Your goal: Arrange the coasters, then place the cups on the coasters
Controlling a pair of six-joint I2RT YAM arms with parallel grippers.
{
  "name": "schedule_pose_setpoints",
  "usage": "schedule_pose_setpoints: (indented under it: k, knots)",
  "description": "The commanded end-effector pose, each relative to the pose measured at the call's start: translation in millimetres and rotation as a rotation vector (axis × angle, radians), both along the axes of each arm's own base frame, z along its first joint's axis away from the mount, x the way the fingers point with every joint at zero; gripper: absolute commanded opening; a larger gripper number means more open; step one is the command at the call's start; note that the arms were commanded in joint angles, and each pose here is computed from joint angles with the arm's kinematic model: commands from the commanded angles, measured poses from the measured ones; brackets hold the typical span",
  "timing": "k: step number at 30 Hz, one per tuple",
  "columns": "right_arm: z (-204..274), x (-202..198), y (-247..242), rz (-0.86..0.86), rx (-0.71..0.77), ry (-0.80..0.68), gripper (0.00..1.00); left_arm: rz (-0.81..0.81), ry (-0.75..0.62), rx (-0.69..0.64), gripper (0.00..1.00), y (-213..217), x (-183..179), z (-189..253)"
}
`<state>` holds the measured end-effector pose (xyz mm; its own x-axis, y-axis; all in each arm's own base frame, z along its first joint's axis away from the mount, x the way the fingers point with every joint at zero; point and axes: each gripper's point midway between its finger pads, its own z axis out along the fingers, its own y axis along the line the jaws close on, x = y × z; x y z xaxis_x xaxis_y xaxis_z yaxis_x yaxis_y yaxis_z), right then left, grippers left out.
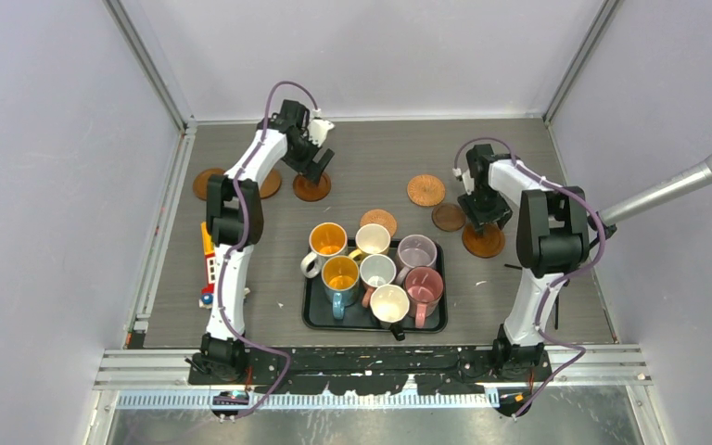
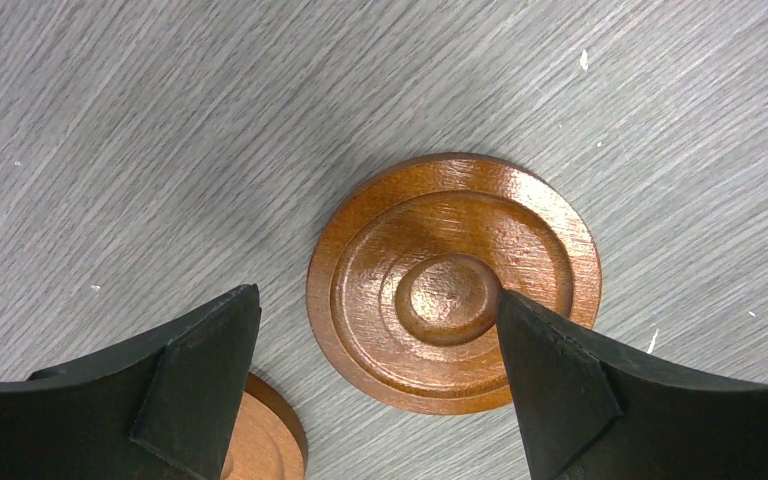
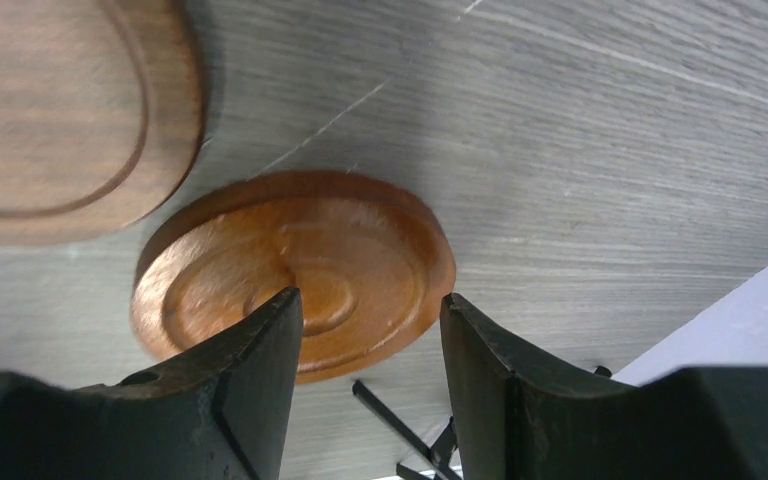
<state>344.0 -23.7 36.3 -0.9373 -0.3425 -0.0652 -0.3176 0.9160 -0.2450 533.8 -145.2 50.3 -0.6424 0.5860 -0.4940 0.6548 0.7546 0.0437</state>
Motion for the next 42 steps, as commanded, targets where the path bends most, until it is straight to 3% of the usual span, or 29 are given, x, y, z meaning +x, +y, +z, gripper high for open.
schedule_pose_setpoints:
  k: [1,10,18,26,33,42]
  knots:
    - [-14,13,-18,-0.008,-0.092,-0.018,0.58,0.000,-0.101,-0.046,0.90,-7,10,53]
    - [-18,91,-48,-0.157,-0.160,-0.220,0.59,0.027,-0.115,-0.051,0.90,-6,9,65]
    - [-26,188,-31,-0.214,-0.051,-0.392,0.61,0.044,-0.127,-0.033,0.90,-1,8,74]
    - [-26,257,13,-0.118,0.025,-0.460,0.58,0.100,-0.165,0.001,0.90,10,12,80]
    - [-33,271,84,0.118,0.053,-0.473,0.59,0.127,-0.185,0.025,0.91,19,16,83]
    - [-29,267,169,0.293,0.130,-0.496,0.59,0.142,-0.194,0.019,0.91,20,17,88]
